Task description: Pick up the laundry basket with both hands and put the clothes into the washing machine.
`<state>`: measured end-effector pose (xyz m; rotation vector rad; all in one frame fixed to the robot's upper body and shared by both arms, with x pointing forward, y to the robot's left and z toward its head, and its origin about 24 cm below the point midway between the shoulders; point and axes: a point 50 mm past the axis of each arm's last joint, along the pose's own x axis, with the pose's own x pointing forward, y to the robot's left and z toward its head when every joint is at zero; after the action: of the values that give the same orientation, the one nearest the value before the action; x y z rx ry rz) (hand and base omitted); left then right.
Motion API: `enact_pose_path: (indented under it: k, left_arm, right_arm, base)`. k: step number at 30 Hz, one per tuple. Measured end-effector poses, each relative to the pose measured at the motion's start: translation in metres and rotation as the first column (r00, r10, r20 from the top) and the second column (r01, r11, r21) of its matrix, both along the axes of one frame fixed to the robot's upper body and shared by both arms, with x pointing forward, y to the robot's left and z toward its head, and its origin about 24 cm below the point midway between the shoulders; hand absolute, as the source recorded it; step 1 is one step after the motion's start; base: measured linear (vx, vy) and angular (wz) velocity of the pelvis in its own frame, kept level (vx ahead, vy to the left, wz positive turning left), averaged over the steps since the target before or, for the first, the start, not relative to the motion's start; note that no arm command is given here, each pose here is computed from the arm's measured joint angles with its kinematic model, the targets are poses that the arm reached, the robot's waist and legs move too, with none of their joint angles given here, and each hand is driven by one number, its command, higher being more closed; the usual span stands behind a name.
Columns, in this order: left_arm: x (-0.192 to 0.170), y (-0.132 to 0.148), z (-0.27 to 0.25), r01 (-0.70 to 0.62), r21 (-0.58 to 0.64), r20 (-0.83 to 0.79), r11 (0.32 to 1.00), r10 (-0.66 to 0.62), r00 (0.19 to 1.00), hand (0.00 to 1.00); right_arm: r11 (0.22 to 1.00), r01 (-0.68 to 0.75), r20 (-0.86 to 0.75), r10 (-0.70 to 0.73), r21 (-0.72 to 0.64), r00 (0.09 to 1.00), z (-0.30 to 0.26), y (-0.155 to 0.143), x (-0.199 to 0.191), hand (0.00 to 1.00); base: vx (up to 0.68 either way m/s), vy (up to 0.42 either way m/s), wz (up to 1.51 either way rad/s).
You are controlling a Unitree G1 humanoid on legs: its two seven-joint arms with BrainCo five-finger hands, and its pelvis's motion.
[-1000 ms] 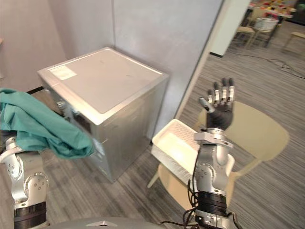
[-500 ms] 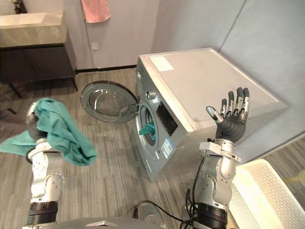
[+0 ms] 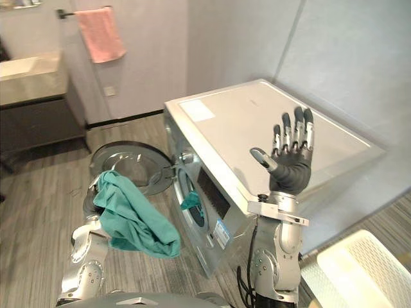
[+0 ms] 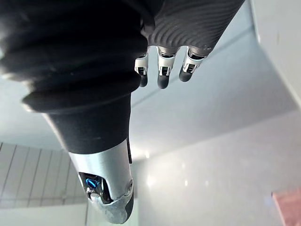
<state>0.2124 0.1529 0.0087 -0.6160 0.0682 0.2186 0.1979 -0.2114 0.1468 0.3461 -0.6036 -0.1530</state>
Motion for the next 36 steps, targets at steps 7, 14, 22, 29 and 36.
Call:
enact_pose_path:
  k: [7,14,22,29,36]
  left_arm:
    - [-0.002,0.004,-0.009,-0.026,-0.002,-0.052,1.000,0.025,0.998,1.00]
    - [-0.018,0.012,-0.021,-0.062,-0.047,-0.109,0.997,0.057,0.992,1.00]
    - [-0.033,0.017,-0.030,-0.031,-0.037,-0.158,0.999,0.025,0.987,1.00]
    - [-0.045,0.044,-0.065,-0.199,-0.086,-0.313,0.976,0.163,0.935,1.00]
    - [-0.029,0.039,-0.074,-0.380,-0.232,-0.397,0.896,0.269,0.878,1.00]
  right_arm:
    - [1.000,0.024,-0.111,-0.026,-0.017,0.994,-0.022,-0.004,0.007,0.00]
    - [0.986,0.154,-0.020,-0.156,-0.067,0.988,0.001,0.006,-0.010,0.00]
    - [0.824,0.449,-0.113,-0.512,-0.347,0.852,-0.005,-0.015,-0.039,0.00]
    - [0.609,0.485,-0.487,-0.793,-0.628,0.365,-0.112,-0.076,-0.060,0.00]
    - [0.684,0.651,-0.842,-0.525,-0.329,0.126,-0.198,-0.070,-0.104,0.00]
  base:
    - [0.23,0.229,-0.55]
    - [0.14,0.434,-0.46]
    - [-0.07,0.290,-1.57]
    - [0.14,0.048,-1.30]
    - [0.23,-0.221,-0.36]
